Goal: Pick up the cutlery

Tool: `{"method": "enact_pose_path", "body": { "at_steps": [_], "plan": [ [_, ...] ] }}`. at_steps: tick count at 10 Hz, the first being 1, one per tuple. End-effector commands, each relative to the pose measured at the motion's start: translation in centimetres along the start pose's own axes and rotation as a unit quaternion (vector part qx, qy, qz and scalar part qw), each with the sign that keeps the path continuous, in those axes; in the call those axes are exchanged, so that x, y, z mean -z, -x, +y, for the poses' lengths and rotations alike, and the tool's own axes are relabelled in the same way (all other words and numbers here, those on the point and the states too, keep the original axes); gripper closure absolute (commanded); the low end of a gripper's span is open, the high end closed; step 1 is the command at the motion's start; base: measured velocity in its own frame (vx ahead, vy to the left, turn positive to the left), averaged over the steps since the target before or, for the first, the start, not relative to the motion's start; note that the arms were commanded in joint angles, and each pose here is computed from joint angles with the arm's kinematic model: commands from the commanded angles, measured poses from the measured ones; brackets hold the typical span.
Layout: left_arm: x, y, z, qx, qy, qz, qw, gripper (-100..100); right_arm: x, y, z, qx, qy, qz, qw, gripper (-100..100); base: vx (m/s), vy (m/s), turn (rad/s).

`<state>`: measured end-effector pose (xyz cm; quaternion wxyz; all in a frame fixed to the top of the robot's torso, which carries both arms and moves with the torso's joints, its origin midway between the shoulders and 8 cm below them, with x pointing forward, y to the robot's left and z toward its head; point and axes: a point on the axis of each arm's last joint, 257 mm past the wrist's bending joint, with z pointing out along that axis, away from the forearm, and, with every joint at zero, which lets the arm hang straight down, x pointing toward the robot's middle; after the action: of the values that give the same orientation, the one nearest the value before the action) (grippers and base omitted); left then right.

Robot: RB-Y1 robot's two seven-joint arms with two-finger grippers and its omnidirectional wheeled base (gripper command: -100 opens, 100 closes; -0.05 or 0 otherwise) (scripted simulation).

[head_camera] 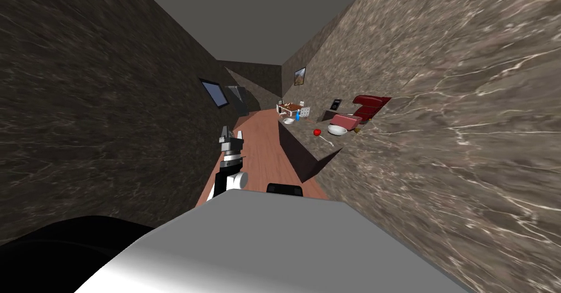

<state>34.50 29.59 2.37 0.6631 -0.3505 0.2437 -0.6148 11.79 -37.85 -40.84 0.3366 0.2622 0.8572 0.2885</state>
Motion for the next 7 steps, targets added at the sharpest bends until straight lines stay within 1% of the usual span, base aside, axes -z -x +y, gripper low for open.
{"method": "enact_pose_path", "body": {
  "at_steps": [1, 2, 3, 4, 5, 6, 7],
  "plan": [
    [0.0, 0.0, 0.0, 0.000, 0.000, 0.000, 1.0000, 0, 1.8, -0.1, -3.3, 0.020, -0.040, 0.020, 0.9988, -100, 0.090, 0.121, 0.078],
    [0.0, 0.0, 0.0, 0.000, 0.000, 0.000, 1.0000, 0, 2.4, 0.5, -4.0, 0.033, -0.048, 0.028, 0.9979, -100, 0.073, 0.114, 0.028],
    [0.0, 0.0, 0.0, 0.000, 0.000, 0.000, 1.0000, 0, 4.1, 0.2, -6.8, 0.047, -0.083, 0.042, 0.9946, -100, 0.084, 0.117, 0.073],
    [0.0, 0.0, 0.0, 0.000, 0.000, 0.000, 1.0000, 0, 4.5, 1.0, -7.1, 0.061, -0.087, 0.051, 0.9931, -100, 0.084, 0.076, 0.025],
    [0.0, 0.0, 0.0, 0.000, 0.000, 0.000, 1.0000, 0, 6.1, 1.2, -9.3, 0.081, -0.115, 0.066, 0.9879, -100, 0.118, 0.105, 0.094],
    [0.0, 0.0, 0.0, 0.000, 0.000, 0.000, 1.0000, 0, 6.8, 1.8, -10.0, 0.090, -0.124, 0.071, 0.9856, -100, 0.092, 0.089, 0.033],
    [0.0, 0.0, 0.0, 0.000, 0.000, 0.000, 1.0000, 0, 8.5, 2.3, -12.2, 0.110, -0.152, 0.085, 0.9786, -100, 0.115, 0.093, 0.080]
  ]
}}
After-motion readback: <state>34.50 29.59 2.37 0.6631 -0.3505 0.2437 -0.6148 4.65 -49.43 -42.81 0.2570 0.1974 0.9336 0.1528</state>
